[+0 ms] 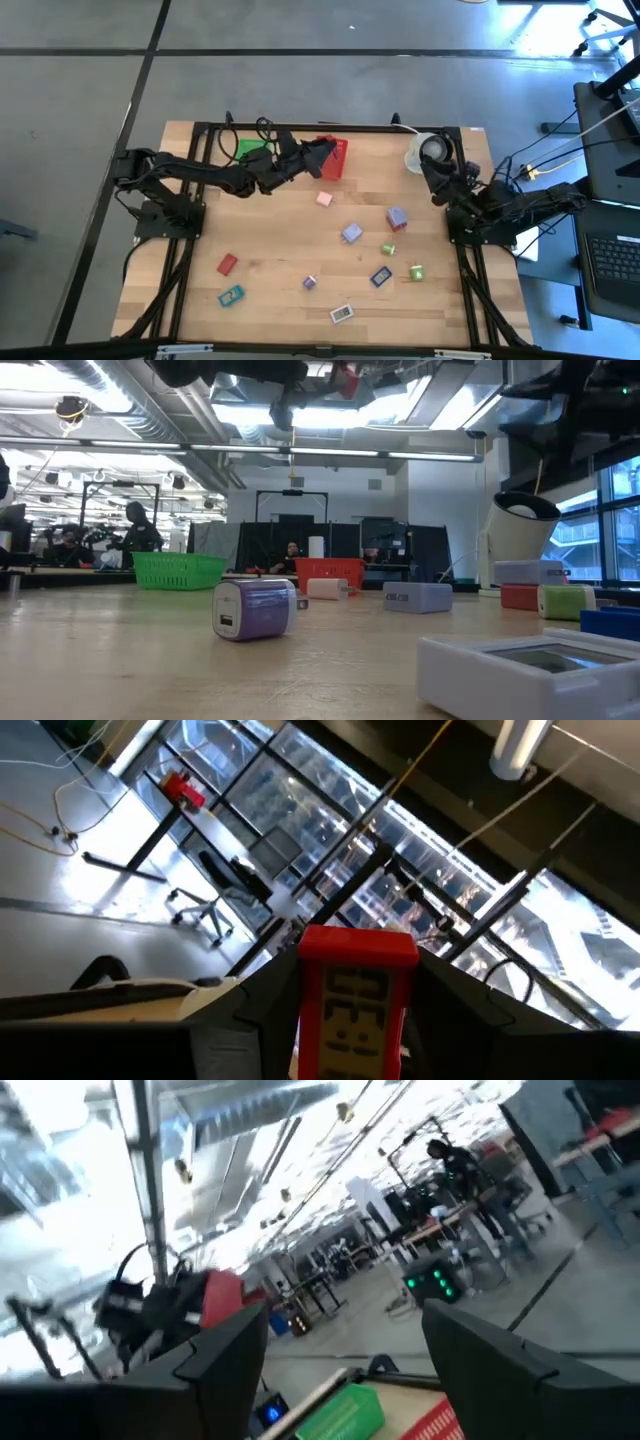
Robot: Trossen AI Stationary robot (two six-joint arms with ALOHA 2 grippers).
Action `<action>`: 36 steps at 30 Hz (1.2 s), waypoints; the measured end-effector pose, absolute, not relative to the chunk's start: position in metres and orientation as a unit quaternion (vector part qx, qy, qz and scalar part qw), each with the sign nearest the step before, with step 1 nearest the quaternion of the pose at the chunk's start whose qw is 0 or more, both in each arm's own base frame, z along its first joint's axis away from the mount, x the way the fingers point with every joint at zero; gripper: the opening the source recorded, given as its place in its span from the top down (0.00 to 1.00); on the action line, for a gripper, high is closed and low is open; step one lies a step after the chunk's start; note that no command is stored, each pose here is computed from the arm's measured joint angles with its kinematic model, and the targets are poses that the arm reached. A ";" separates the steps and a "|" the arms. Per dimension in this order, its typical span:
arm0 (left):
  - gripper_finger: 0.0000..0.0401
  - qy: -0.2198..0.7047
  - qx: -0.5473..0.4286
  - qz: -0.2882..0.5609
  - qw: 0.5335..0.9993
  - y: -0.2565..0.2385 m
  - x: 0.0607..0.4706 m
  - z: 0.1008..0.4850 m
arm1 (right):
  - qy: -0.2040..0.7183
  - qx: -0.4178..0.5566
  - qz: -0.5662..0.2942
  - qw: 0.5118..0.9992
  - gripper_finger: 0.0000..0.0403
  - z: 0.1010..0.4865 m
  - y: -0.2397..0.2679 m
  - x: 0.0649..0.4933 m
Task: Pick & Place Office items
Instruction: Put the top red digital timer into the red bin
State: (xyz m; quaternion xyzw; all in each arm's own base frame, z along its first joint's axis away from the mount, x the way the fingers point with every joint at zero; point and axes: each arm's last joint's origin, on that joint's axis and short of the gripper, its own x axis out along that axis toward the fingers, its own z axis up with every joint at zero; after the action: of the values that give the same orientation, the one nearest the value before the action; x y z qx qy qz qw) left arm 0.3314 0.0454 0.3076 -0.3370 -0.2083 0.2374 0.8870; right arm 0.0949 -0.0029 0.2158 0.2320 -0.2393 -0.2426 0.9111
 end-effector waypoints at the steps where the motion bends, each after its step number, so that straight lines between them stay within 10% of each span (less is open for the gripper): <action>1: 0.60 -0.215 -0.341 0.236 0.884 0.046 0.332 0.307 | -0.232 0.225 -0.239 0.916 0.33 0.218 -0.002 0.098; 20: 0.60 -0.265 -0.409 0.222 0.844 0.048 0.337 0.304 | -0.018 -0.095 -0.280 0.955 0.33 0.276 0.013 0.218; 36: 0.60 -0.263 -0.409 0.218 0.846 0.046 0.337 0.304 | 0.006 -0.120 -0.280 0.953 0.33 0.294 -0.002 0.306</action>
State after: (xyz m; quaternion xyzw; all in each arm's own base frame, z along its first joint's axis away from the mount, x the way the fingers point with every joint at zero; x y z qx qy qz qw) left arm 0.3369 0.0462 0.3043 -0.4090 -0.2628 0.2182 0.8462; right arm 0.3062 -0.0023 0.2942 -0.1195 0.0057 -0.2796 0.9526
